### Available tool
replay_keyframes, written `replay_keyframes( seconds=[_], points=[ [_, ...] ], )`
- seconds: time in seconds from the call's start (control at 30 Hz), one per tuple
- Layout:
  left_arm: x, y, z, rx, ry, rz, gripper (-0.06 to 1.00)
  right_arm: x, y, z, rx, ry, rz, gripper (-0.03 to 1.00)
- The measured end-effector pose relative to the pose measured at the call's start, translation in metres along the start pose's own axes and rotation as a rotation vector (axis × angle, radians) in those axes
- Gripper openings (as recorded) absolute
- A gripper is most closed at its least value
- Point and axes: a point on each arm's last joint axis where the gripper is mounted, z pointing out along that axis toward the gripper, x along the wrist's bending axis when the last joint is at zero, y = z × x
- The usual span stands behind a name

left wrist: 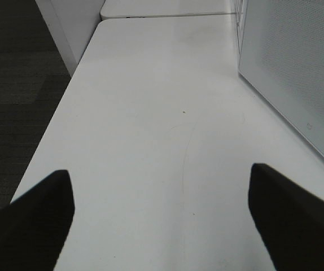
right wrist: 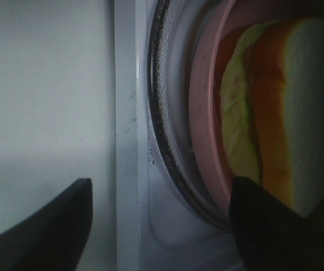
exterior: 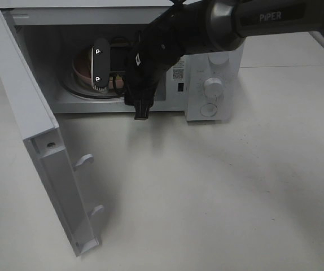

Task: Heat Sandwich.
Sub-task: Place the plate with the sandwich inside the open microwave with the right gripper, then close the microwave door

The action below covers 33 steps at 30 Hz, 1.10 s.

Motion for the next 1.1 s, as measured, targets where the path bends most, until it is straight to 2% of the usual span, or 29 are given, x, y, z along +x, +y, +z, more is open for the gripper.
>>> replay_keyframes(
  seconds=[0.1,0.63,0.8,0.9,0.93,0.97,1.07,1.1],
  points=[
    [0.000,0.000,0.000,0.000,0.000,0.000,0.77,0.005,0.002,-0.011,-0.005,0.014,0.011,0.71],
    [0.000,0.000,0.000,0.000,0.000,0.000,0.77,0.033,0.004,-0.069,-0.043,0.085,0.076,0.75],
    [0.000,0.000,0.000,0.000,0.000,0.000,0.77,0.038,0.001,-0.088,-0.012,0.134,0.168,0.75],
    [0.000,0.000,0.000,0.000,0.000,0.000,0.77,0.043,-0.002,-0.098,0.037,0.175,0.300,0.75],
    [0.000,0.000,0.000,0.000,0.000,0.000,0.77,0.043,-0.002,-0.098,0.037,0.175,0.300,0.75],
    [0.000,0.000,0.000,0.000,0.000,0.000,0.77,0.043,-0.004,-0.102,0.065,0.186,0.400,0.75],
    [0.000,0.000,0.000,0.000,0.000,0.000,0.77,0.043,-0.007,-0.111,0.112,0.197,0.533,0.76],
    [0.000,0.000,0.000,0.000,0.000,0.000,0.77,0.043,-0.007,-0.111,0.112,0.197,0.533,0.76]
  ],
)
